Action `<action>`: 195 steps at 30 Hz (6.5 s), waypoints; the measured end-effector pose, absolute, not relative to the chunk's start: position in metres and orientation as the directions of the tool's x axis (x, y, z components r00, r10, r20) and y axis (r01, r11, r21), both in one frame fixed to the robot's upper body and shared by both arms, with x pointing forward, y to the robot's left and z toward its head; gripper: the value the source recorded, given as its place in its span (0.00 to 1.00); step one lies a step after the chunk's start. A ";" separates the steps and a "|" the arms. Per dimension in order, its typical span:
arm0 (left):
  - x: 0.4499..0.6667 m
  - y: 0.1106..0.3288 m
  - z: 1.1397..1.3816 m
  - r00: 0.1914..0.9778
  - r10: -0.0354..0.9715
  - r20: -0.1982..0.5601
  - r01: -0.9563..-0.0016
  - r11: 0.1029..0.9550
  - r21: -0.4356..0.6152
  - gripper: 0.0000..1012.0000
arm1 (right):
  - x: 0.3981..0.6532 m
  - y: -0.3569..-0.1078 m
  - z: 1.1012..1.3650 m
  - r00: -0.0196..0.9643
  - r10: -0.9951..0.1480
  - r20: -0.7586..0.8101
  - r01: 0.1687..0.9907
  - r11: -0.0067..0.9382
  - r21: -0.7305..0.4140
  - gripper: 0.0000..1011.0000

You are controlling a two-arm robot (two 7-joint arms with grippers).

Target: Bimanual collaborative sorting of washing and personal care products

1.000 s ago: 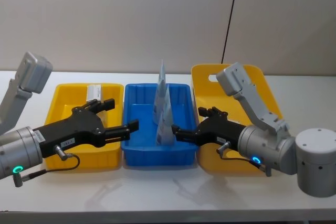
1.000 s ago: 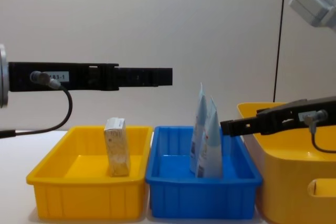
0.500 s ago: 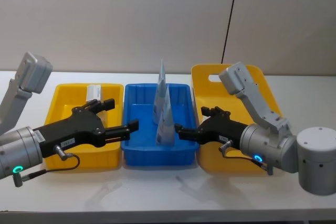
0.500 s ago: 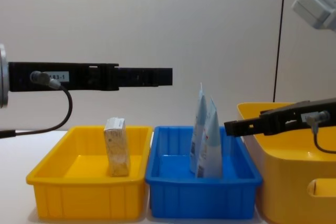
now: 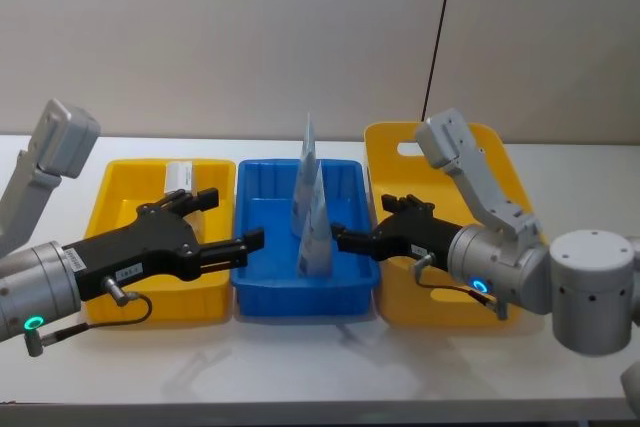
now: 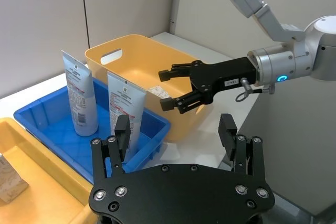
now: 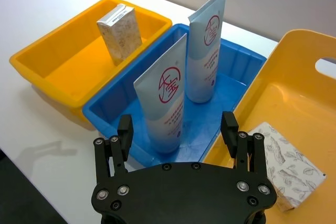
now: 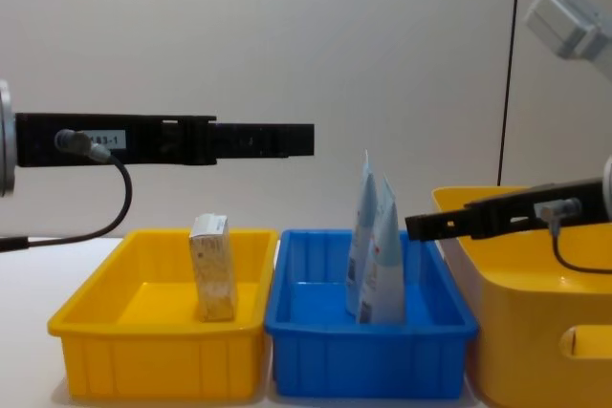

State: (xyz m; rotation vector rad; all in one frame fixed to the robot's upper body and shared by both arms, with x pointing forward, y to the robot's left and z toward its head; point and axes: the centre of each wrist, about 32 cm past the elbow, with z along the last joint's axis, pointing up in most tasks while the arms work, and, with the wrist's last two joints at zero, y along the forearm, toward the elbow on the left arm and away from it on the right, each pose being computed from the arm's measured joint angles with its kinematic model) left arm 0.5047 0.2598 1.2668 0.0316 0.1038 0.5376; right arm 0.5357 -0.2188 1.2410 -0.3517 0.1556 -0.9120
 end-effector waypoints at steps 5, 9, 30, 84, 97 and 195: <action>0.505 0.260 1.267 0.854 0.513 -0.090 -0.509 0.859 0.057 0.99 | 0.541 -0.215 1.241 0.609 -0.793 0.013 0.742 0.564 -0.362 0.99; 0.505 0.260 1.267 0.854 0.513 -0.090 -0.509 0.859 0.057 0.99 | 0.545 -0.213 1.240 0.613 -0.790 0.012 0.739 0.568 -0.363 0.99; 0.505 0.260 1.267 0.854 0.513 -0.090 -0.509 0.859 0.057 0.99 | 0.558 -0.196 1.239 0.619 -0.785 0.018 0.734 0.570 -0.369 0.99; 0.505 0.260 1.267 0.854 0.513 -0.090 -0.509 0.859 0.057 0.99 | 0.567 -0.177 1.232 0.606 -0.794 0.045 0.747 0.549 -0.375 0.03; 0.505 0.260 1.267 0.854 0.513 -0.090 -0.509 0.859 0.057 0.99 | 0.559 -0.183 1.244 0.601 -0.797 0.052 0.764 0.554 -0.331 0.03; 0.505 0.260 1.267 0.854 0.513 -0.090 -0.509 0.859 0.057 0.99 | 0.570 -0.282 1.301 0.449 -0.887 0.110 0.892 0.436 -0.122 0.96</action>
